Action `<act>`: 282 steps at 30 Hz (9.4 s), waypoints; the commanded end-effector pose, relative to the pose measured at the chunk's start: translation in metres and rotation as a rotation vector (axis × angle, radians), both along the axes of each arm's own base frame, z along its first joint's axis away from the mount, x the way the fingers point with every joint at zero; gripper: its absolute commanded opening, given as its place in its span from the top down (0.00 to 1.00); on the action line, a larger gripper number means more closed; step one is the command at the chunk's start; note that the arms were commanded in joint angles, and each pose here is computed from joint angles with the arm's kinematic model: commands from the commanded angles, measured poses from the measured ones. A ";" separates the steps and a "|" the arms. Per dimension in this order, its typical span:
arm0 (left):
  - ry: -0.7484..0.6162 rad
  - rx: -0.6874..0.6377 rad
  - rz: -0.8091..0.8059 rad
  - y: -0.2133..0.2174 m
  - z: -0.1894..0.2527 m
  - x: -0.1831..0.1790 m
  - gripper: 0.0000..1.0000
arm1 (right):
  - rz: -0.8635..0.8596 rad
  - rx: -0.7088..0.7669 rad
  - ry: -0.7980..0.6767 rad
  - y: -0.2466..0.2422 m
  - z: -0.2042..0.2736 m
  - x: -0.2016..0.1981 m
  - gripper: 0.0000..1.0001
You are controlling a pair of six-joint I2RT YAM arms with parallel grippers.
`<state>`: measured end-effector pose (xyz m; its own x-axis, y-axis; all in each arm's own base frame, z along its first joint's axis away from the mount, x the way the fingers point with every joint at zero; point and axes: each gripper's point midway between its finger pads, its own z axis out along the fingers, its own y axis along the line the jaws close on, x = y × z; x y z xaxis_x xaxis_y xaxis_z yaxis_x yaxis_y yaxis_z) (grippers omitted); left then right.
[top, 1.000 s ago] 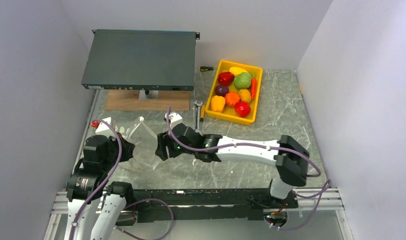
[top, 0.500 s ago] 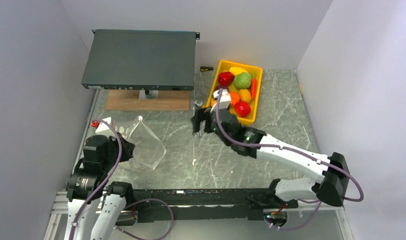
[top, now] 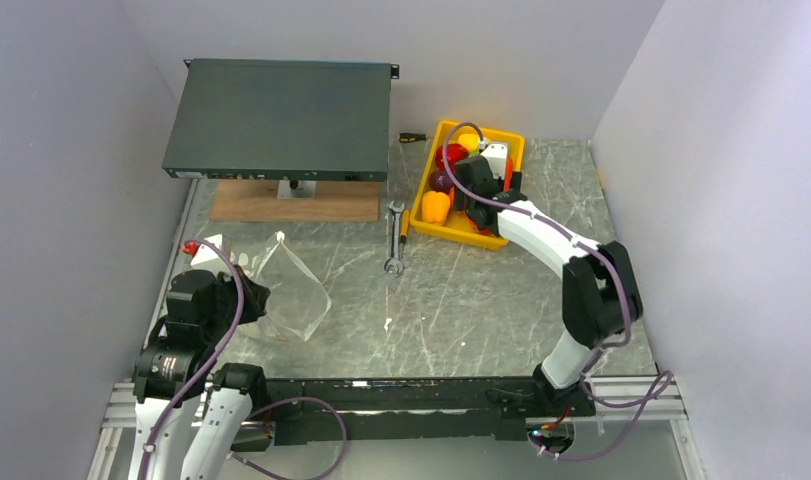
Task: Place the food in the zip-top bag and seal the zipper
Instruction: Pick up the fake fruit from the bin, then place the fake fruit in the zipper food storage bag, then pick up the fake vegetable from the bin, then place the fake vegetable in the zipper food storage bag, then pick up the fake vegetable from the bin.
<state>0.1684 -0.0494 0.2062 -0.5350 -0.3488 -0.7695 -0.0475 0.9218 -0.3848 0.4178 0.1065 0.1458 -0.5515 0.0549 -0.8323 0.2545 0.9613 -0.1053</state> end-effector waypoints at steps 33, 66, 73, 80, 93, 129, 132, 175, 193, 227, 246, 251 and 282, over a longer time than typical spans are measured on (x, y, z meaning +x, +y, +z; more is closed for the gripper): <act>-0.015 -0.002 -0.023 -0.004 0.006 0.006 1.00 | 0.048 0.067 -0.084 -0.006 0.013 0.014 0.87; -0.027 -0.004 -0.025 -0.004 0.007 0.005 1.00 | 1.257 0.534 -0.292 0.353 0.119 -0.267 0.77; -0.037 -0.005 -0.025 -0.004 0.009 0.004 1.00 | 1.232 0.487 -0.243 0.379 0.101 -0.259 0.50; -0.044 -0.007 -0.026 -0.004 0.010 0.004 1.00 | 1.217 0.482 -0.200 0.399 0.083 -0.255 0.26; -0.068 -0.007 -0.007 -0.001 0.014 0.002 1.00 | 1.214 0.474 -0.177 0.409 0.088 -0.254 0.00; -0.108 -0.010 0.005 0.001 0.020 -0.002 1.00 | 0.342 0.544 0.053 0.084 0.007 0.020 0.01; -0.125 -0.012 0.013 0.003 0.022 -0.002 1.00 | 0.336 0.499 0.097 0.085 -0.017 0.041 0.01; -0.097 -0.014 0.033 0.009 0.018 0.008 1.00 | 0.393 0.514 -0.015 0.085 -0.011 0.054 1.00; -0.105 -0.016 0.015 0.006 0.019 0.008 1.00 | 0.695 0.649 0.015 0.153 0.024 -0.135 1.00; -0.124 -0.015 0.023 0.007 0.022 0.005 1.00 | 1.210 0.606 -0.059 0.412 0.099 -0.273 0.91; -0.123 -0.014 0.028 0.008 0.022 0.005 1.00 | 1.172 0.555 -0.014 0.425 0.074 -0.259 0.03; -0.118 -0.013 0.031 0.009 0.021 0.005 1.00 | 1.165 0.564 -0.018 0.412 0.082 -0.259 0.03; -0.117 -0.016 0.002 0.004 0.021 0.006 1.00 | 0.163 0.668 0.080 0.041 -0.040 0.038 0.01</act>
<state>0.1693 -0.0432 0.2196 -0.4629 -0.3745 -0.8034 -0.0338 0.9132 -0.4061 0.4346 0.1314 0.1049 -0.6212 0.3985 -0.6747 0.1455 0.9047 0.4004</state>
